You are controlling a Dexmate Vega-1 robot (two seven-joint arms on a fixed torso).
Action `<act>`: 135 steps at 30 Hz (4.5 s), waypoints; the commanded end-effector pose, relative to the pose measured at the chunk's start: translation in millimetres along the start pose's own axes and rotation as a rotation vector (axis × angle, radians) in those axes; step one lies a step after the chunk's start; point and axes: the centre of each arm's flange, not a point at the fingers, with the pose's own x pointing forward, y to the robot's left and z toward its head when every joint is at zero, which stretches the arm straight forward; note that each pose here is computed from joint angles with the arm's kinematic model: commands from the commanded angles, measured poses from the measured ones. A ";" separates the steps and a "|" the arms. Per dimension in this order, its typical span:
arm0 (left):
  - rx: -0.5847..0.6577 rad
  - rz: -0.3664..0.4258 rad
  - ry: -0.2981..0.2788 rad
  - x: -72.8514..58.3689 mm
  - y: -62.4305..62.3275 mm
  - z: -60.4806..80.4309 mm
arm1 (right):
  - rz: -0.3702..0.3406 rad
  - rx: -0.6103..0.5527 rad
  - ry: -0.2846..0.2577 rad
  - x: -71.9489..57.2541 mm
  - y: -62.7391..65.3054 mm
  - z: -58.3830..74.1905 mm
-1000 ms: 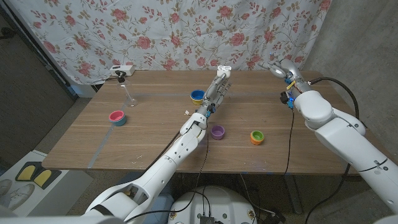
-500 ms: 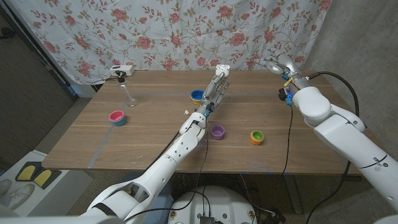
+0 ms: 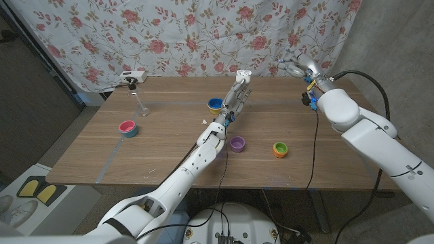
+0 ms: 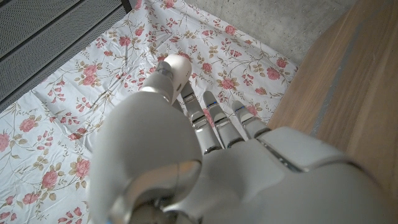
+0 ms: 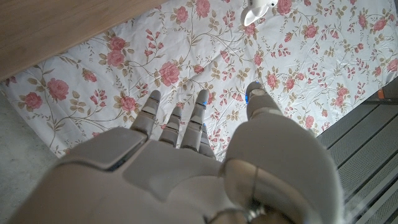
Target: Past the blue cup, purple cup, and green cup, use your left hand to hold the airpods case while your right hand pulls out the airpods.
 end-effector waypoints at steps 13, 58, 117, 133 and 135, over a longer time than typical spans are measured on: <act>0.028 -0.047 0.023 3.1 2.5 0.4 | 0.042 -0.181 -0.047 12.2 3.1 31.8; -0.012 -0.097 0.057 -2.3 -3.8 -7.5 | 0.224 -0.303 -0.063 17.1 9.0 58.8; -0.031 -0.131 0.059 -8.6 -7.1 -8.7 | 0.323 -0.411 -0.079 20.1 30.1 67.9; -0.022 -0.141 0.052 -8.8 -10.4 -7.1 | 0.345 -0.426 -0.072 21.0 34.2 68.3; -0.029 -0.146 0.054 -8.5 -10.6 -7.5 | 0.349 -0.429 -0.069 21.2 34.7 68.0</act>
